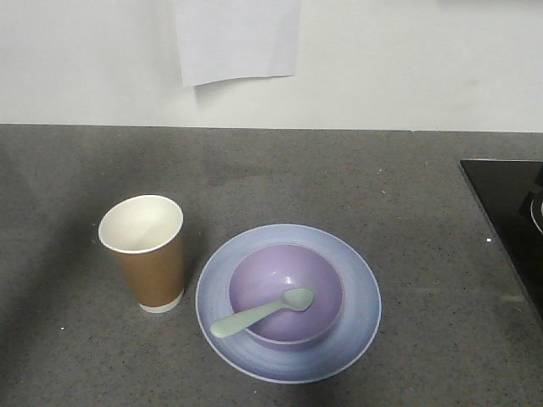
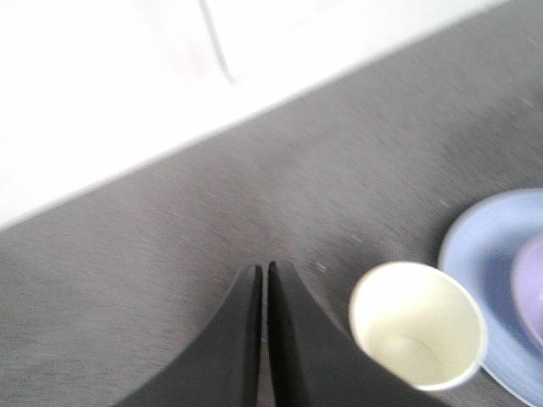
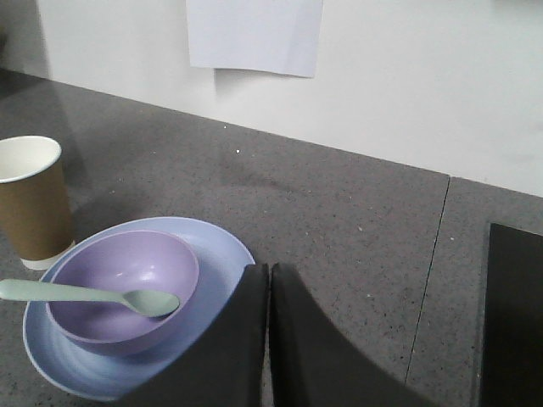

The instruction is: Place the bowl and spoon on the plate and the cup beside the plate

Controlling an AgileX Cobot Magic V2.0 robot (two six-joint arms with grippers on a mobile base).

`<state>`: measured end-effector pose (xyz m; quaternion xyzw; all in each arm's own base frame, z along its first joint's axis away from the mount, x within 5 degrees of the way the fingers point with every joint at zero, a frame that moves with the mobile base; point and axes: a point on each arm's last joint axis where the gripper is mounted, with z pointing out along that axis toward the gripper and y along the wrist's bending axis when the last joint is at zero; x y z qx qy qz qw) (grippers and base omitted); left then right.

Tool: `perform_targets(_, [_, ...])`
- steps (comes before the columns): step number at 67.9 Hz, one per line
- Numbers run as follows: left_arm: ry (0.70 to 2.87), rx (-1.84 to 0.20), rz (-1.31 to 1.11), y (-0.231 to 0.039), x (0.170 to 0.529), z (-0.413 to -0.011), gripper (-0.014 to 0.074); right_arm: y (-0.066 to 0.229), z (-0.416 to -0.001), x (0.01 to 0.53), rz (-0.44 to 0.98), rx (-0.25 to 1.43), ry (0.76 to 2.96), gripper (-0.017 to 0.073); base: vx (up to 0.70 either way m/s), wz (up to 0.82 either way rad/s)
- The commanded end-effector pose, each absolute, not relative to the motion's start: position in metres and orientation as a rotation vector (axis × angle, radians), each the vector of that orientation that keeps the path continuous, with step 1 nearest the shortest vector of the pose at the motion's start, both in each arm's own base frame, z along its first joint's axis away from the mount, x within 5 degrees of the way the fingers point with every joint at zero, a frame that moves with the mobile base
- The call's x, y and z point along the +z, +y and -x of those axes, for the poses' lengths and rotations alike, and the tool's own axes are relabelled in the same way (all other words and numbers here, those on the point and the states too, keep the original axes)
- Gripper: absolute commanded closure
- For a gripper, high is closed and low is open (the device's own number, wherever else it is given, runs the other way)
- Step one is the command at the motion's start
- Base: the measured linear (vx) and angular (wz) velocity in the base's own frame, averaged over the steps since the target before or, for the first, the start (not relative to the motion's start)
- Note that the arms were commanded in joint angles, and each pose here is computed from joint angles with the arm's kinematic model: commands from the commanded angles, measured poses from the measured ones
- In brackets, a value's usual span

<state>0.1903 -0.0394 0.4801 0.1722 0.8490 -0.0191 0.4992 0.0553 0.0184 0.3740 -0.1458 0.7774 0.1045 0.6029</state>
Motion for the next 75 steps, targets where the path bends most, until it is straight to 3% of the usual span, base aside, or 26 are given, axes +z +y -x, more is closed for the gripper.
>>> perform_targets(1, [1.874, 0.018, -0.321, -0.028, 0.503, -0.164, 0.0601, 0.02, -0.06, 0.388, 0.324, 0.243, 1.703, 0.0565, 0.0, 0.0])
perform_targets(13, [1.769, 0.106, -0.236, -0.012, 0.494, -0.126, 0.0601, 0.02, -0.06, 0.388, 0.324, 0.244, 1.703, 0.0565, 0.0, 0.0])
perform_targets(33, [1.826, 0.11, -0.23, -0.005, 0.461, -0.091, 0.0601, 0.02, -0.06, 0.388, 0.324, 0.244, 1.703, 0.0565, 0.0, 0.0])
perform_targets(60, [1.9, 0.093, -0.231, -0.005, 0.454, -0.087, 0.0601, 0.02, -0.06, 0.388, 0.324, 0.244, 1.703, 0.0565, 0.0, 0.0])
perform_targets(75, [1.869, -0.036, -0.234, -0.016, 0.391, -0.104, 0.0601, 0.021, -0.06, 0.388, 0.323, 0.247, 1.704, 0.0565, 0.0, 0.0])
